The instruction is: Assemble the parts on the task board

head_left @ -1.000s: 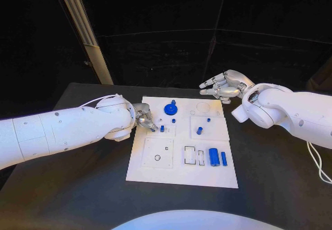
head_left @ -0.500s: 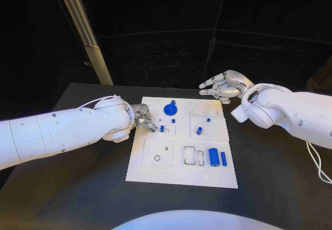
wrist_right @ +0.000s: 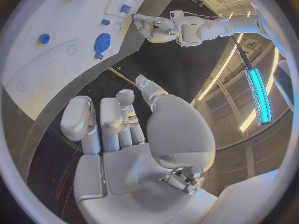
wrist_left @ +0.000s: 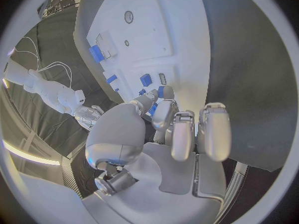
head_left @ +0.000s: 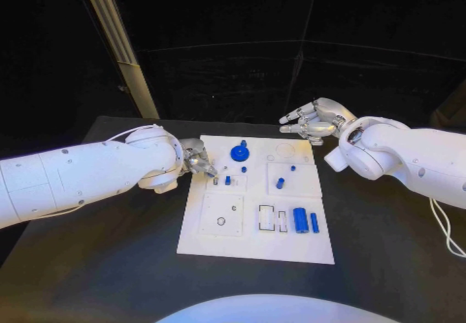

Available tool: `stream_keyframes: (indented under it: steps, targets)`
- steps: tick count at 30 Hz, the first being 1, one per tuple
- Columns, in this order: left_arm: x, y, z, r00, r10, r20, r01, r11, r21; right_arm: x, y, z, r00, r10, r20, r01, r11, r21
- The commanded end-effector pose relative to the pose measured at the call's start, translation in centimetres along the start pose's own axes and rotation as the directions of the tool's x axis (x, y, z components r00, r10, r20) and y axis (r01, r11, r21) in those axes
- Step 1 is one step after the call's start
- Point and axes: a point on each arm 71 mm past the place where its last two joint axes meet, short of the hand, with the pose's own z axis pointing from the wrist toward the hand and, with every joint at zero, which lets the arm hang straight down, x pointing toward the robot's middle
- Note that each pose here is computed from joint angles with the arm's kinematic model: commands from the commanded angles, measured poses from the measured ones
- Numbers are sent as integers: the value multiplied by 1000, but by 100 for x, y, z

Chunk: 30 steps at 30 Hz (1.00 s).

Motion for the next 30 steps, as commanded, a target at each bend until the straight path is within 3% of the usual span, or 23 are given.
stream_keyframes:
  steps: [1, 8, 17, 30]
  targets:
    - [-7, -1, -6, 999, -5, -43, 5, 1000, -5, 6, 18, 6, 1000, 0, -8, 0, 1000, -8]
    - [-32, -35, 27, 996, 26, -85, -26, 1000, 3, 10, 20, 10, 1000, 0, -9, 0, 1000, -9]
    - [-83, -85, 167, 977, 92, -192, -95, 995, -4, 21, 27, 17, 1000, 0, -12, 0, 1000, -10]
    - [-121, -174, 271, 956, 136, -259, -143, 990, -7, 32, 36, 23, 1000, 1, -14, -1, 1000, -12]
